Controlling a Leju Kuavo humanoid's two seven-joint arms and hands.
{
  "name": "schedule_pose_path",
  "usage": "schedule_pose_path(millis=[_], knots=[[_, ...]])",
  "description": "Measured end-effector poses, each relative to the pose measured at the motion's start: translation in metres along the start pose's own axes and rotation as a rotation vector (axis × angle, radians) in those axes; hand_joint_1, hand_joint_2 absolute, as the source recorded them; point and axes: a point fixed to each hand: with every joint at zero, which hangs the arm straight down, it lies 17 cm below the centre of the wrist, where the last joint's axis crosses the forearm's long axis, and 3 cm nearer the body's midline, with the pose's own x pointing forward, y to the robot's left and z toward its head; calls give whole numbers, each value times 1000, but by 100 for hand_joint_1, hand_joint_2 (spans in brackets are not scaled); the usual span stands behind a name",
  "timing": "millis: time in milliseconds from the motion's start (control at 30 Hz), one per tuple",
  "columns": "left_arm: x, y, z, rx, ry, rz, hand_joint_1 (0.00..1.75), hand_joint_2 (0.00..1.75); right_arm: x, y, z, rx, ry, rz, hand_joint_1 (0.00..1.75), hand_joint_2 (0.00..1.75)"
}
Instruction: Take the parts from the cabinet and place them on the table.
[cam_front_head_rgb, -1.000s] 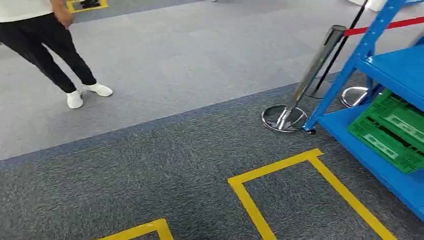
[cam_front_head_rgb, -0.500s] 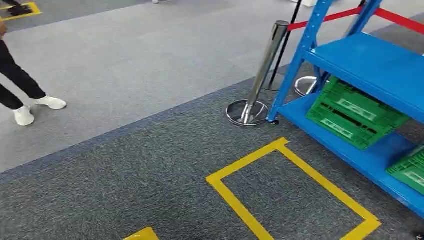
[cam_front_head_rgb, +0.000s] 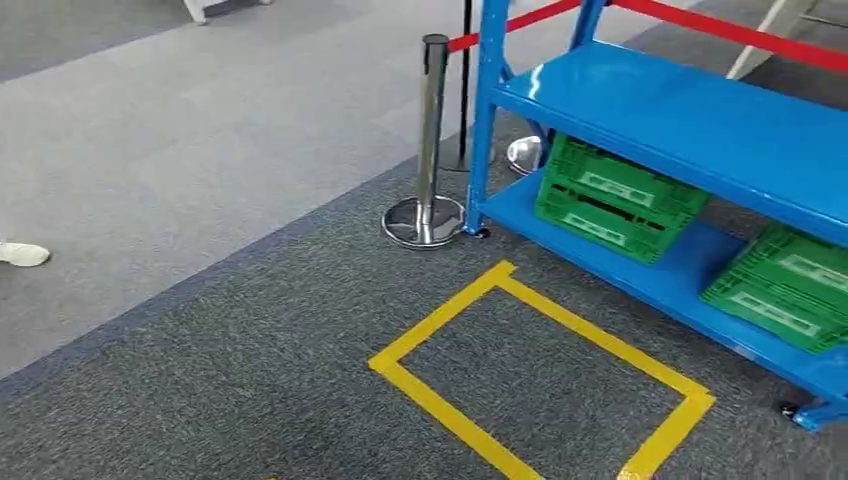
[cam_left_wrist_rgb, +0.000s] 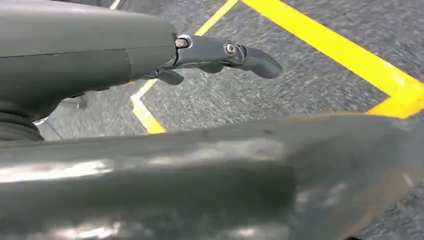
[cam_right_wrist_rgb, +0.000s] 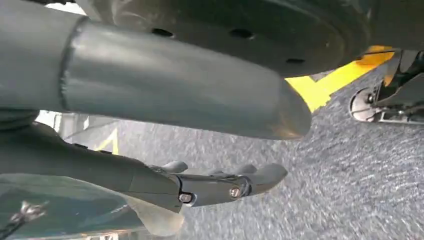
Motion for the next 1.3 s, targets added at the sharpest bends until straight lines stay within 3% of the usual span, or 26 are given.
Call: schedule_pose_path(millis=[1300], knots=[[8,3,-1,19,-24,1,0,0,-3,-1,0,-6,13,-30,0,0]])
